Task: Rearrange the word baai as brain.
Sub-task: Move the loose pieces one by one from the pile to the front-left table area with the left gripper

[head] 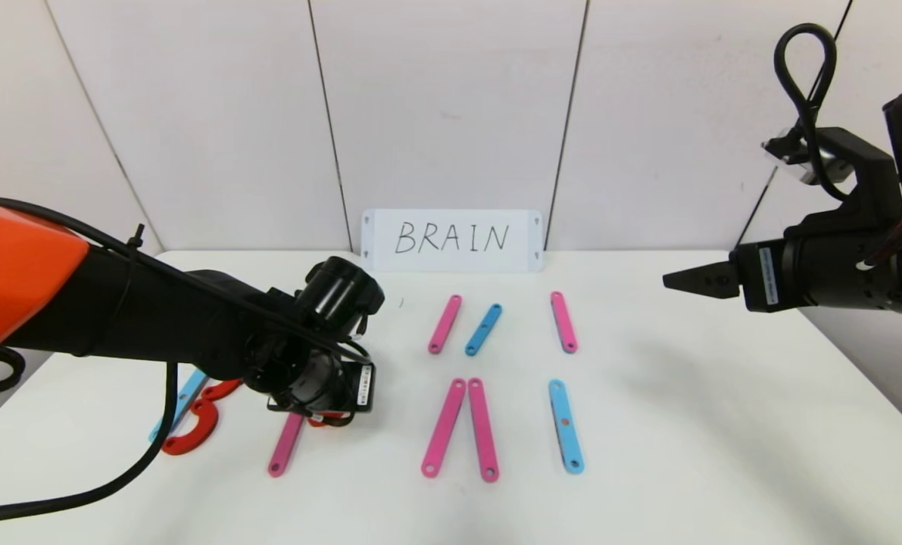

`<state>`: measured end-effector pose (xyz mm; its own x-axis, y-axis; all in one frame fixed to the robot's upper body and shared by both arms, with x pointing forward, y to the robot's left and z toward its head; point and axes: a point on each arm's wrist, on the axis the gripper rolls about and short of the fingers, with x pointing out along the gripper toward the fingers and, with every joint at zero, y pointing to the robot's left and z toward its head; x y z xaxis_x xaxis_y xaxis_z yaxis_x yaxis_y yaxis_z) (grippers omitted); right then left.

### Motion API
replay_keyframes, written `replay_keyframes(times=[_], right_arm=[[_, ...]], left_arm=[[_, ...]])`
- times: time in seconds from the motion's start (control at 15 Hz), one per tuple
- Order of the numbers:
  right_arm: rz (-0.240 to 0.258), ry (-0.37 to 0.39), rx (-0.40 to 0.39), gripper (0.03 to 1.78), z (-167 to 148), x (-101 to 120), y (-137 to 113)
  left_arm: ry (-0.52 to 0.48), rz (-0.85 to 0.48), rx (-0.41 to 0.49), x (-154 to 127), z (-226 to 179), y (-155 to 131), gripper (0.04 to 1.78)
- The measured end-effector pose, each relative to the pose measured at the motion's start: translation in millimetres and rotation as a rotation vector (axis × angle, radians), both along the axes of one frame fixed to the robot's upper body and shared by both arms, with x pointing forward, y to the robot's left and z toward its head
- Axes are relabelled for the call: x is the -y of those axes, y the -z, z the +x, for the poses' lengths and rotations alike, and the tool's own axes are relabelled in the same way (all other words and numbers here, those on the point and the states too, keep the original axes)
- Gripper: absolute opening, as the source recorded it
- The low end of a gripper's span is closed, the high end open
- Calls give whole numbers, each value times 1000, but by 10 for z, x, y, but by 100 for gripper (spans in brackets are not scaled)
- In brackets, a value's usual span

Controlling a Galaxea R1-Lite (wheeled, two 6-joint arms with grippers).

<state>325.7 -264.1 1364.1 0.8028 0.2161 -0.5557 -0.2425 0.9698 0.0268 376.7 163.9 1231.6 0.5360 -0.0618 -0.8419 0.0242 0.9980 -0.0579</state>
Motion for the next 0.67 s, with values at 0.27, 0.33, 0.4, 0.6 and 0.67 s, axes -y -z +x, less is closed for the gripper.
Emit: replay_keyframes(times=[0.27,0.33,0.4,0.6,0.67], right_arm=[[0,0,0,174,0,0,0],[0,0,0,174,0,0,0],[0,0,0,174,0,0,0],[0,0,0,174,0,0,0],[0,0,0,174,0,0,0]], left_arm=[[-29,0,7,-13,27,6,29],[-34,-1,7,-21,37,7,29],[-37,0,6,-29,45,10,29],[-43,1,1,-37,57,27,29],[-48,0,-1,-36,60,35,29]])
